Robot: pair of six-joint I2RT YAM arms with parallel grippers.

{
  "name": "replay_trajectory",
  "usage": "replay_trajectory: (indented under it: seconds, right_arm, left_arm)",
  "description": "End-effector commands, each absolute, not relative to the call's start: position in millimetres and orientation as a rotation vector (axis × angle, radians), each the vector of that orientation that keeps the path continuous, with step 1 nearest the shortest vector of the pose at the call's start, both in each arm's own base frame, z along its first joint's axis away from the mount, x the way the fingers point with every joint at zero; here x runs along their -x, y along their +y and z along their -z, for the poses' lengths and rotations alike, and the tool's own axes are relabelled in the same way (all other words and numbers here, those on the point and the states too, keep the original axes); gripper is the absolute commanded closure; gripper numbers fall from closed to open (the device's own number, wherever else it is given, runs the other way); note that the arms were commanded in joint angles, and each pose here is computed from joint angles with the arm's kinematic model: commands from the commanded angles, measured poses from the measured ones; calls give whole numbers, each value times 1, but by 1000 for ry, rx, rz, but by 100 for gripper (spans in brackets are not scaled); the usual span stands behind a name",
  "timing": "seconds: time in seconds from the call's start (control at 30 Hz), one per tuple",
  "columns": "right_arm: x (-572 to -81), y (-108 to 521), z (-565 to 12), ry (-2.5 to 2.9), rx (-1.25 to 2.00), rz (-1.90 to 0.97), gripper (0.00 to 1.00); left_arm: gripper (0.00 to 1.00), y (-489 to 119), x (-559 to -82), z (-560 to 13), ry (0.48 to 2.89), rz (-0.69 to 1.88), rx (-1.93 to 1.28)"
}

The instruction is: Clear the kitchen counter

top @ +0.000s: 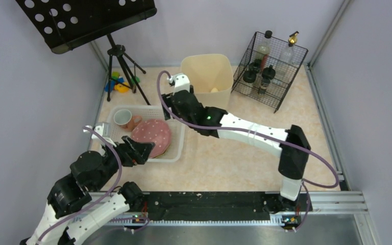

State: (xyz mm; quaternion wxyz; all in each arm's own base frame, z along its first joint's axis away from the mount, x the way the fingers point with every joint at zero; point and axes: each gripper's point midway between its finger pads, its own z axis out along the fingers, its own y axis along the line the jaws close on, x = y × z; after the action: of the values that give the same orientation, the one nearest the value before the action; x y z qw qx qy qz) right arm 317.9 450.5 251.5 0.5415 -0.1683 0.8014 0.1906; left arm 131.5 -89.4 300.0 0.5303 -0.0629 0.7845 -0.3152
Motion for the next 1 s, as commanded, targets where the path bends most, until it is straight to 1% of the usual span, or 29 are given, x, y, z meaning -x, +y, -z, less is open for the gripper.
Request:
replay_trajectory:
  seconds: [0.0,0.1,0.13,0.17,0.37,0.5,0.8,0.97]
  right_arm:
    - [-303,423,-297,1834,419,-491,23]
    - [-286,410,-301,1825,479,-528,19]
    - [-280,408,-303,1819,510,-549,6]
    - [-274,403,-303,1819,532,-564,2]
    - [-250,358,-307,1809,528,-571,1]
    - [-242,317,-315,1788,455,-527,1]
    - [-223,250,-323,1753,251,-550,1]
    - [-214,226,-310,1766,175,-558,1]
  left_arm:
    - [1,-94,-141,-318,1824,752,147]
    - [1,-99,-145,-318,1833,744,132]
    - [1,-100,-146,-318,1836,741,129]
    - [1,-103,-148,-316,1843,738,126]
    - [1,-115,-158,-317,1836,741,102]
    - [1,-124,-164,-319,1840,739,76]
    - [1,-135,-179,-313,1855,698,67]
    - [1,-148,-182,-311,1839,749,38]
